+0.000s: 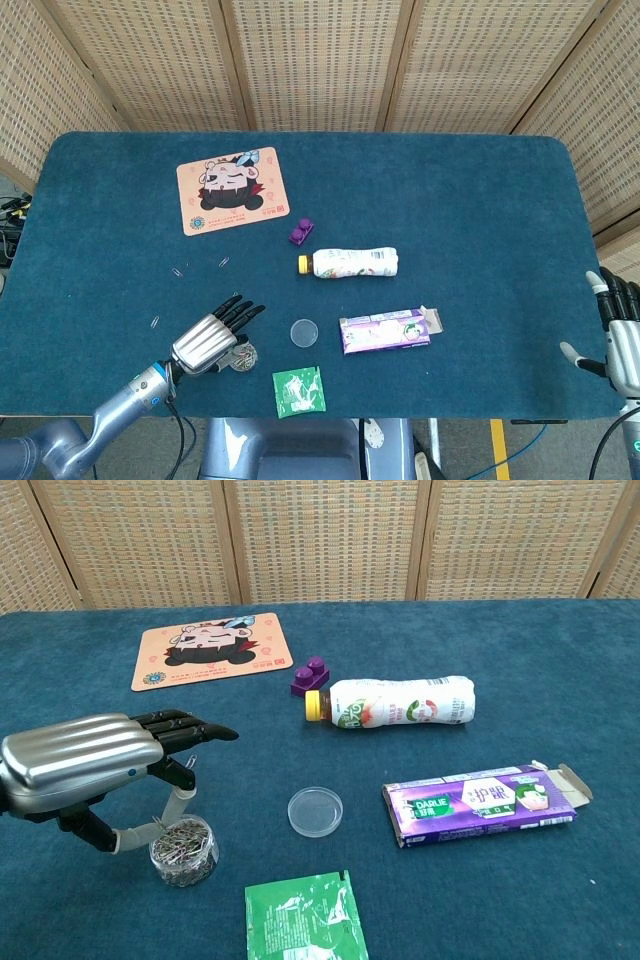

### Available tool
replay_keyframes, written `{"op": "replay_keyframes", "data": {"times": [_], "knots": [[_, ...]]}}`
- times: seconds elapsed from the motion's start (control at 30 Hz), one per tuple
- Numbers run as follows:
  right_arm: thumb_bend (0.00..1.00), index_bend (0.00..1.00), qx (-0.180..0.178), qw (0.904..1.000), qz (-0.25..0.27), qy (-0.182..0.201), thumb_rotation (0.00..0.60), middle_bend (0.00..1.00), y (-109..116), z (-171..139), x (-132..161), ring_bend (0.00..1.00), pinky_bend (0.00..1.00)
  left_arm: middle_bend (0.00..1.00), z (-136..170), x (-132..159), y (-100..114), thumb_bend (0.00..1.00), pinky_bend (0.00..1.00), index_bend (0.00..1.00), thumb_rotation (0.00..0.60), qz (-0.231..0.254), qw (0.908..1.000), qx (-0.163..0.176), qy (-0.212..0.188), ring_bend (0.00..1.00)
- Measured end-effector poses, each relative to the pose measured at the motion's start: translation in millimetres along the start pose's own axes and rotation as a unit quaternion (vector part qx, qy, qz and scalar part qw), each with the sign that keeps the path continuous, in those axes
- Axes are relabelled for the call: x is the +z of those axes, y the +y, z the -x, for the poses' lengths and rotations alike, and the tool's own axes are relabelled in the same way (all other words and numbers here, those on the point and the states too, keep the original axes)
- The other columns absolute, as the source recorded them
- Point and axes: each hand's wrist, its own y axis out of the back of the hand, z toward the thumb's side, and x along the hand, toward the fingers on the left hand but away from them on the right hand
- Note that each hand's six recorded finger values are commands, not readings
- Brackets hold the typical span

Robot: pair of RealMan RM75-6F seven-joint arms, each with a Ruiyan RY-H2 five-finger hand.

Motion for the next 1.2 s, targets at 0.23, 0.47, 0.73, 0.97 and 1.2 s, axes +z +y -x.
{"op": "replay_keyframes", "data": {"times": [0.23, 0.47, 0.73, 0.97, 1.2], "knots": [[0.00, 0.00, -0.001, 1.0000, 0.001, 0.001, 0.600, 0.00, 0.8, -0.2, 0.1, 0.00, 0.00, 0.00, -0.9, 3.6, 1.7, 0.28, 0.00, 0.12, 0.600, 0.020, 0.9997, 0.007, -0.007, 0.00], [0.00, 0.00, -0.002, 1.0000, 0.003, 0.001, 0.600, 0.00, 2.0, -0.9, 0.0, 0.00, 0.00, 0.00, 6.0, -0.9, 16.4, 0.28, 0.00, 0.18, 0.600, 0.035, 0.9987, 0.035, -0.012, 0.00], [0.00, 0.00, -0.003, 1.0000, 0.003, 0.003, 0.600, 0.00, 2.2, -1.8, 1.2, 0.00, 0.00, 0.00, 31.3, -50.6, 24.8, 0.28, 0.00, 0.28, 0.600, 0.017, 0.9979, 0.044, 0.046, 0.00], [0.00, 0.00, -0.003, 1.0000, 0.001, 0.005, 0.600, 0.00, 1.6, -2.6, 3.0, 0.00, 0.00, 0.00, 59.7, -107.6, 10.1, 0.28, 0.00, 0.31, 0.600, 0.004, 0.9929, 0.020, 0.117, 0.00], [0.00, 0.00, -0.002, 1.0000, -0.001, 0.007, 0.600, 0.00, 0.9, -3.3, 5.1, 0.00, 0.00, 0.00, 93.2, -159.4, -15.9, 0.31, 0.00, 0.37, 0.600, 0.014, 0.9822, -0.009, 0.187, 0.00]]}}
